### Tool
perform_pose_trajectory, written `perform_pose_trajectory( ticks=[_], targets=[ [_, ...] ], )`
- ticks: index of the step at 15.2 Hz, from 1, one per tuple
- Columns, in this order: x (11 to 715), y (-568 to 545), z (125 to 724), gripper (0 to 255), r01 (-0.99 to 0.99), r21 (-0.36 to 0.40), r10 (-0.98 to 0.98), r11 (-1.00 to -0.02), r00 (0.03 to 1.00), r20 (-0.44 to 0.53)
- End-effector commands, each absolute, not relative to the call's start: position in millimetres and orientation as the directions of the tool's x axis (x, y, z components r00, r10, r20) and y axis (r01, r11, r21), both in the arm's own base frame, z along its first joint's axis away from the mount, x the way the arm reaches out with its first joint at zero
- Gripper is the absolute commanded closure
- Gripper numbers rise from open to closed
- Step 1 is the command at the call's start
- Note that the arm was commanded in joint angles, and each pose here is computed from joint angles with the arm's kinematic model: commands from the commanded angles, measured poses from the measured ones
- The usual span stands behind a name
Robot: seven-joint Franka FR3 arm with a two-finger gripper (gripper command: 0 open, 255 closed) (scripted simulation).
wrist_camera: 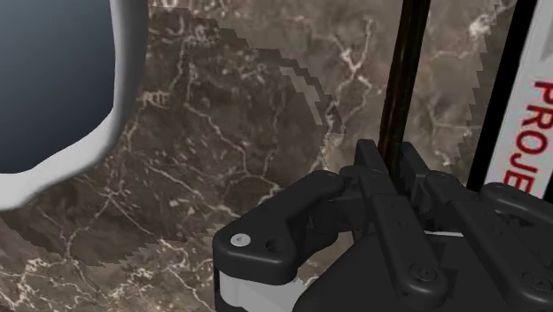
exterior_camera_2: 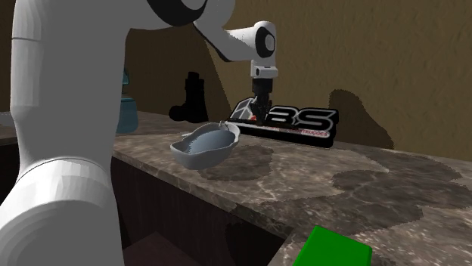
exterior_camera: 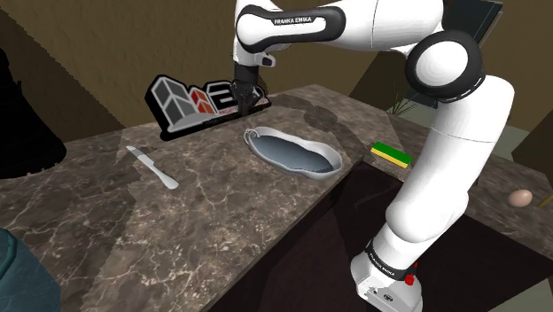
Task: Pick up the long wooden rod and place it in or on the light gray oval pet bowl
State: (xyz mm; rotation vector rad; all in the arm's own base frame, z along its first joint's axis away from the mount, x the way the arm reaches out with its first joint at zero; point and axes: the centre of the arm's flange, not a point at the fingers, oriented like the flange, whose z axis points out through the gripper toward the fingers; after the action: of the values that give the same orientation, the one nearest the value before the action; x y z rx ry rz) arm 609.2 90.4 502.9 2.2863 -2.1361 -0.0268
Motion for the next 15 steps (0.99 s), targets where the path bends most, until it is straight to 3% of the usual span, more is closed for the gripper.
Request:
perform_pose_trajectory(
  ticks=[1, 15],
  targets=[
    [609.0, 90.3, 512.7, 255, -0.997, 0.021, -0.998, -0.068, 0.068, -0.004],
    [609.0, 90.3, 586.6, 255, -0.997, 0.021, -0.998, -0.068, 0.068, -0.004]
  ],
)
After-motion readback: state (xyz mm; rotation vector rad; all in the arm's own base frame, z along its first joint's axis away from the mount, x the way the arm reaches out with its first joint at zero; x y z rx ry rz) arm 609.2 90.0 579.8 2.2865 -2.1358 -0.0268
